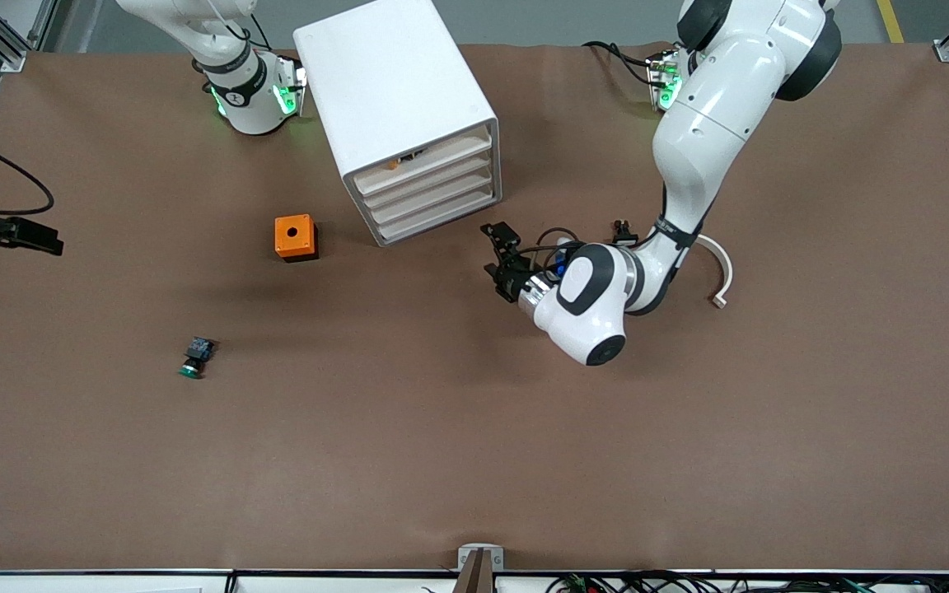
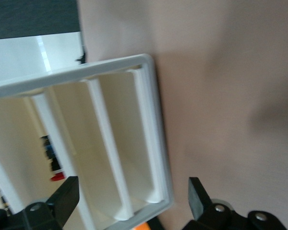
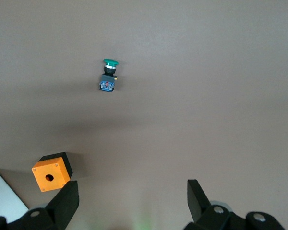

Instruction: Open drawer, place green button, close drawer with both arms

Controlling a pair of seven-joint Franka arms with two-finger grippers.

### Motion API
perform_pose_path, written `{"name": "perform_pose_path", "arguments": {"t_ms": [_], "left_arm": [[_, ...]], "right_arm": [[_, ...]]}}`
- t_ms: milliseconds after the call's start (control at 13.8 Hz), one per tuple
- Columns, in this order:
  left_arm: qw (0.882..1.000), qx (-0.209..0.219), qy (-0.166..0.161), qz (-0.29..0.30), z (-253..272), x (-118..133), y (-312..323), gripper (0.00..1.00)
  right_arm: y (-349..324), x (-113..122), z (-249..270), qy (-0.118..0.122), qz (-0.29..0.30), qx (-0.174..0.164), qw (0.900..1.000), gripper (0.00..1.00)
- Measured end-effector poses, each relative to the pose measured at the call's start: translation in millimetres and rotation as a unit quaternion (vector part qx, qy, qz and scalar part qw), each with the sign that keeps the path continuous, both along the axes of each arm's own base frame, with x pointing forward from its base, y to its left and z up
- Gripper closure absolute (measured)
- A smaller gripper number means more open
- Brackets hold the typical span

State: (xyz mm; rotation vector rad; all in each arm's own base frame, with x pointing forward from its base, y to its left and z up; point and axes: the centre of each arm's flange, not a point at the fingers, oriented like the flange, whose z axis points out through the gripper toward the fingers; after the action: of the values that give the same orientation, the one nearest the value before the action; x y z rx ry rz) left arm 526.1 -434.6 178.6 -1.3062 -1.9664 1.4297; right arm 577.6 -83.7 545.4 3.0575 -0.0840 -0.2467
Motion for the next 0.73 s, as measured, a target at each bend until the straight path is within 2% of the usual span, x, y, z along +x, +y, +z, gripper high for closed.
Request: {"name": "perform_pose_path", "arguments": {"t_ms": [145,364,509,582,655,727], "left_arm": [[0.999,-0.013,0.028,0.01,-5.8,-5.1,-4.4,0.0],[0.998,-0.017,0.051,0.012,-19.7,-13.1,-8.2,0.0],[0.998,-0.016,0.063,0.0,-27.9,-24.9,-16.5,0.15],[0.997,-0.015,0.069,-0.009,-31.1,-32.2,-21.9,0.15],[0.997,-0.015,0.074,-0.017,-33.3,-39.8,-28.0,0.23],[0.996,-0.016,0.08,-0.023,-34.9,-46.8,-33.8,0.26]], "right_arm": [[-0.5,8.6,-18.0,-0.012,-0.008,0.0,1.0,0.0],[-10.1,13.0,-72.7,-0.029,-0.035,0.023,0.999,0.0],[-20.3,10.1,-111.7,-0.043,-0.053,0.028,0.997,0.0],[-21.4,7.9,-129.0,-0.052,-0.068,0.029,0.996,0.0],[-19.2,5.7,-145.3,-0.061,-0.081,0.029,0.994,0.0],[-13.9,4.8,-161.0,-0.068,-0.09,0.027,0.993,0.0]]}}
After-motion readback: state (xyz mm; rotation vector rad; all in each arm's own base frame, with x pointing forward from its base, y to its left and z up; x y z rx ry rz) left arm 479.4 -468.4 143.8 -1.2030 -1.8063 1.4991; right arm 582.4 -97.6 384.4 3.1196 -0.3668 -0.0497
